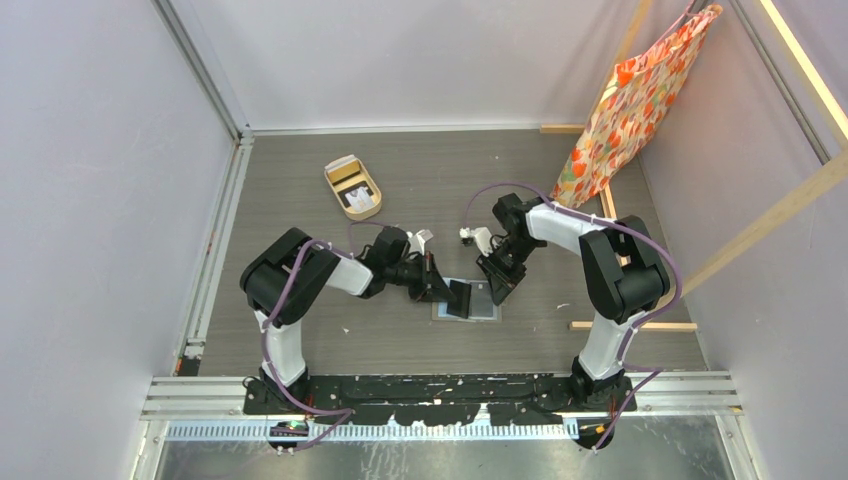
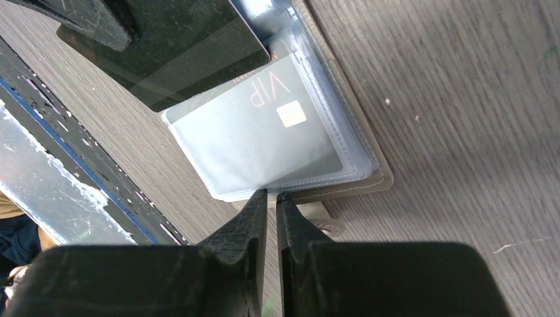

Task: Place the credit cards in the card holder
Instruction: Insert the credit card into the card holder.

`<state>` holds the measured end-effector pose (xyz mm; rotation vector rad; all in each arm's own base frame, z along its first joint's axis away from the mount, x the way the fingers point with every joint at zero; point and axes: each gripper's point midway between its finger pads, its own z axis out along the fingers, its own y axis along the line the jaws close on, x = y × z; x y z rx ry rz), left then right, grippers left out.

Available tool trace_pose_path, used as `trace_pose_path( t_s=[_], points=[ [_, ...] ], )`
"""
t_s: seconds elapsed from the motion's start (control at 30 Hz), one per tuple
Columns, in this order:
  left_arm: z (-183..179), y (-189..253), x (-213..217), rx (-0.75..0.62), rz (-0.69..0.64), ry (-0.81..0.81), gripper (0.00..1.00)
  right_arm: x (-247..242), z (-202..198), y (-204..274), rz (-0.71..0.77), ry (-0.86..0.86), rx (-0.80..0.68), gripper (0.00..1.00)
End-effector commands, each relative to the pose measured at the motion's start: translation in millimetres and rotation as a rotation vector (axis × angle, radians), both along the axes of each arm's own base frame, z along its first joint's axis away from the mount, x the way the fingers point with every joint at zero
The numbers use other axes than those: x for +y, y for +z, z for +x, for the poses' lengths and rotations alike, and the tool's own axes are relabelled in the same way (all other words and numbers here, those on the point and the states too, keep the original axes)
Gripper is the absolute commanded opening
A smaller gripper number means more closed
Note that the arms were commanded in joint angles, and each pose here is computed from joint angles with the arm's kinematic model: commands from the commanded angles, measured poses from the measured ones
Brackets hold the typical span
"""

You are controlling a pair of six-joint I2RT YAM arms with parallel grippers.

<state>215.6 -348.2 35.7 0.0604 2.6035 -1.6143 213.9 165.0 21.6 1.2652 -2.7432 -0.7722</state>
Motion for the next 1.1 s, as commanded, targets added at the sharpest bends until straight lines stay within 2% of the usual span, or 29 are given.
trace_pose_path(
  t_s=[0.0,0.57,1.07],
  points=[
    [4,7,-3,-0.026,0.006,-0.004,0.00,5,7,7,0.005,0.018,-0.036,0.15],
    [3,-1,-5,-0.012,0.077,-0.002,0.00,6,7,8,0.001,0.028,-0.044,0.16],
    [5,-7,-4,-0.063,0.164,0.037,0.00,7,7,9,0.003,0.030,-0.048,0.16]
  ],
)
